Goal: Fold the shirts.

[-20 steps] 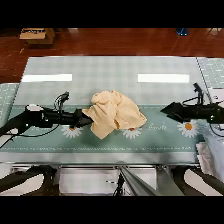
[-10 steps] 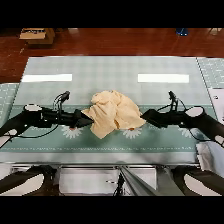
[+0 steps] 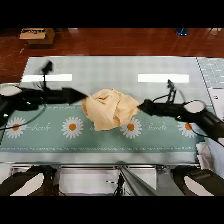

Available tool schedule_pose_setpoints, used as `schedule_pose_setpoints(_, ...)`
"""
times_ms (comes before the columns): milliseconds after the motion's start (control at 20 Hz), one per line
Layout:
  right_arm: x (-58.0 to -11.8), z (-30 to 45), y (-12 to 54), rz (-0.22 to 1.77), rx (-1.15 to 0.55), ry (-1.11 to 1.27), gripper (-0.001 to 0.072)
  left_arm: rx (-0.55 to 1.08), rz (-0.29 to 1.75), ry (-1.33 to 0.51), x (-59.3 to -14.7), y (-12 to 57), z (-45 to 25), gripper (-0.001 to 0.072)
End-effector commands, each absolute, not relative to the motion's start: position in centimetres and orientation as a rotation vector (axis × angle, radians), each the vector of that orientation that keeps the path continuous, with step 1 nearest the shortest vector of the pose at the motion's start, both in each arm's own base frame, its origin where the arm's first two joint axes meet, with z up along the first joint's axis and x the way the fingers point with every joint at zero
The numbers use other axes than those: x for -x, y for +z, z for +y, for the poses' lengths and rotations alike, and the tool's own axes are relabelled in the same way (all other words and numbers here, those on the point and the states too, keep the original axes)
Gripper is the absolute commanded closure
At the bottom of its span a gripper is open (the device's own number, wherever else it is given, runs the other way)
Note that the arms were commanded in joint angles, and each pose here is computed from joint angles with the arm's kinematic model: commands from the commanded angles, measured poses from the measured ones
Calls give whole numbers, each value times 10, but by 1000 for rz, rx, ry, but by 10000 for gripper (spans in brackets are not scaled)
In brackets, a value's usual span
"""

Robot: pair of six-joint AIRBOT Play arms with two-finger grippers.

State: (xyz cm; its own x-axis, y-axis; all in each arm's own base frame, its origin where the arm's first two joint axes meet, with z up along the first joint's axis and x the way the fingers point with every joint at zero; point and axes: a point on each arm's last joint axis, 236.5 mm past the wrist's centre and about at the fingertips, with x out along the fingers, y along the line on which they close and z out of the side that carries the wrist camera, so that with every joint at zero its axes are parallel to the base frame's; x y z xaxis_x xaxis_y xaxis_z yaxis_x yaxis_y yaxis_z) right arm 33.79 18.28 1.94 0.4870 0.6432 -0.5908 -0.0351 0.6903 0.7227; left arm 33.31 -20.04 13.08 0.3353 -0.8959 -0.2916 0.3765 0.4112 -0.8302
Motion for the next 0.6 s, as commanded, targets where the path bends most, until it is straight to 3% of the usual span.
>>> schedule_pose_setpoints(0,-341,141,137,716,-545,485,687,619,425,-866,-351,279,-152,686)
schedule_pose_setpoints(200,-313,73,256,445,-384,312,687,536,91,-660,-322,399,-88,687)
schedule_pose_setpoints(550,-249,57,369,236,-250,243,687,489,-116,-592,-236,467,-98,688)
